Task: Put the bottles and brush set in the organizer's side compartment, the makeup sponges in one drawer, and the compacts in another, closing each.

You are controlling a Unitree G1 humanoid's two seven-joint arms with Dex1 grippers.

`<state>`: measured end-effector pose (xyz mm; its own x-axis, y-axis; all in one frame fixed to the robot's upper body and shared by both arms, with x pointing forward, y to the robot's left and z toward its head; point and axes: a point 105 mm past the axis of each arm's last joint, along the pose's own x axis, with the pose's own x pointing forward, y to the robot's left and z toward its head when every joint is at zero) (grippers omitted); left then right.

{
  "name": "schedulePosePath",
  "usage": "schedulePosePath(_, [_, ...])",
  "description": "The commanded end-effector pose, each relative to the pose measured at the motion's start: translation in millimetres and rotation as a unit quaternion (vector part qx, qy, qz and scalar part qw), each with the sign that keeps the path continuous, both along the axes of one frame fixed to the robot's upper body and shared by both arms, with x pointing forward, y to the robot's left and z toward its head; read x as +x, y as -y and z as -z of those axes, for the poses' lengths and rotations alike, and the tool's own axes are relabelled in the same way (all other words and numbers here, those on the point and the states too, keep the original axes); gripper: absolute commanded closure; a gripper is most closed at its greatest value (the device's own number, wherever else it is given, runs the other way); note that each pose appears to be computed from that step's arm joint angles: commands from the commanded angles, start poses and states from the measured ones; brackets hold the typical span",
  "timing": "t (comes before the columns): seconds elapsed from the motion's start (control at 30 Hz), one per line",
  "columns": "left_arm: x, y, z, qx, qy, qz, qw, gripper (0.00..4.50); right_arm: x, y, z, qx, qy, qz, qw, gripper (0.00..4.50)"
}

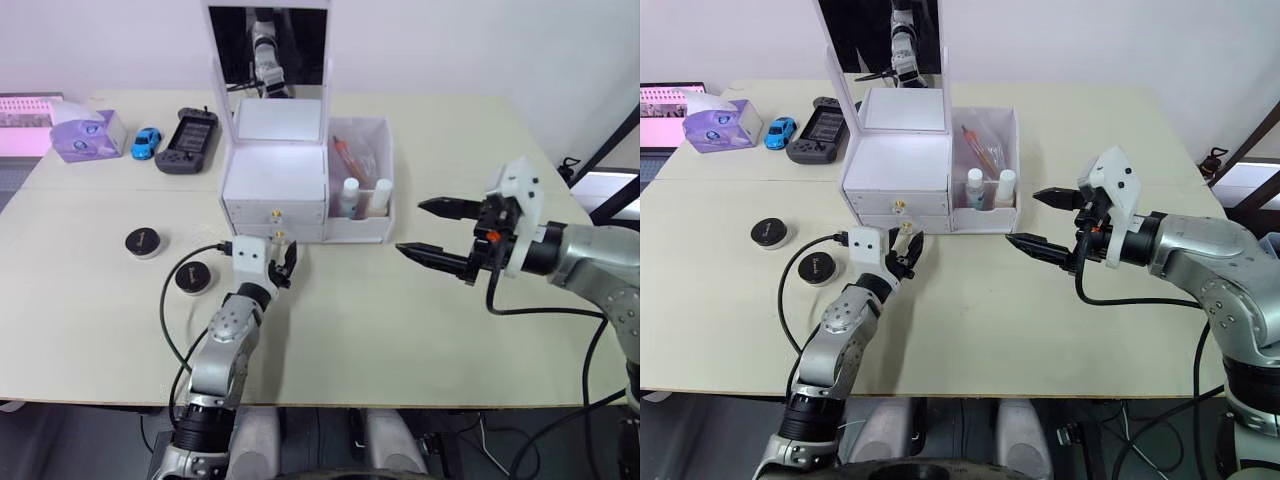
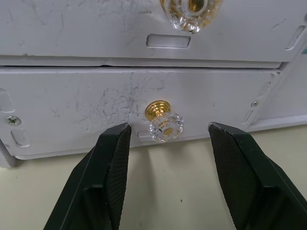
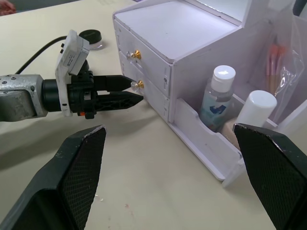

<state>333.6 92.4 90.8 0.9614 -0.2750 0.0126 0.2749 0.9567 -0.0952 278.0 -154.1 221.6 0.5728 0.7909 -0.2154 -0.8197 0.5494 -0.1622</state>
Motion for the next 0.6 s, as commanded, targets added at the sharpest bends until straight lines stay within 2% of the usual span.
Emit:
schedulePosePath(0.03, [4.7, 7.5, -17.6, -0.009, 0.036, 0.009, 0.999, 1.76, -0.6, 0.1, -10.7, -0.009, 0.035, 0.001, 0.999, 0.00])
schedulePosePath(0.07, [5.1, 7.7, -18.1, -0.007, 0.039, 0.010, 0.999, 1.76, -0.3, 0.1, -10.5, -0.010, 0.036, 0.002, 0.999, 0.00])
schedulePosePath(0.13, [6.2, 7.3, -18.4, -0.010, 0.040, 0.007, 0.999, 2.31, 0.4, -0.3, -10.0, -0.012, 0.038, 0.002, 0.999, 0.00])
schedulePosePath(0.17, [6.5, 7.5, -18.9, -0.010, 0.042, 0.006, 0.999, 2.65, 0.6, -0.3, -9.8, -0.013, 0.039, 0.002, 0.999, 0.00])
schedulePosePath(0.27, [5.8, 10.9, -20.5, -0.013, 0.046, 0.014, 0.999, 4.07, 0.0, 0.0, -8.8, -0.018, 0.040, 0.001, 0.999, 0.00])
schedulePosePath(0.3, [5.2, 11.9, -21.3, -0.012, 0.049, 0.016, 0.999, 4.22, 0.0, 0.3, -8.5, -0.019, 0.040, 0.001, 0.999, 0.00])
schedulePosePath(0.6, [-7.6, 14.9, -23.2, 0.005, 0.059, 0.043, 0.997, 4.22, 0.7, -2.9, -0.9, -0.026, 0.036, -0.005, 0.999, 0.00])
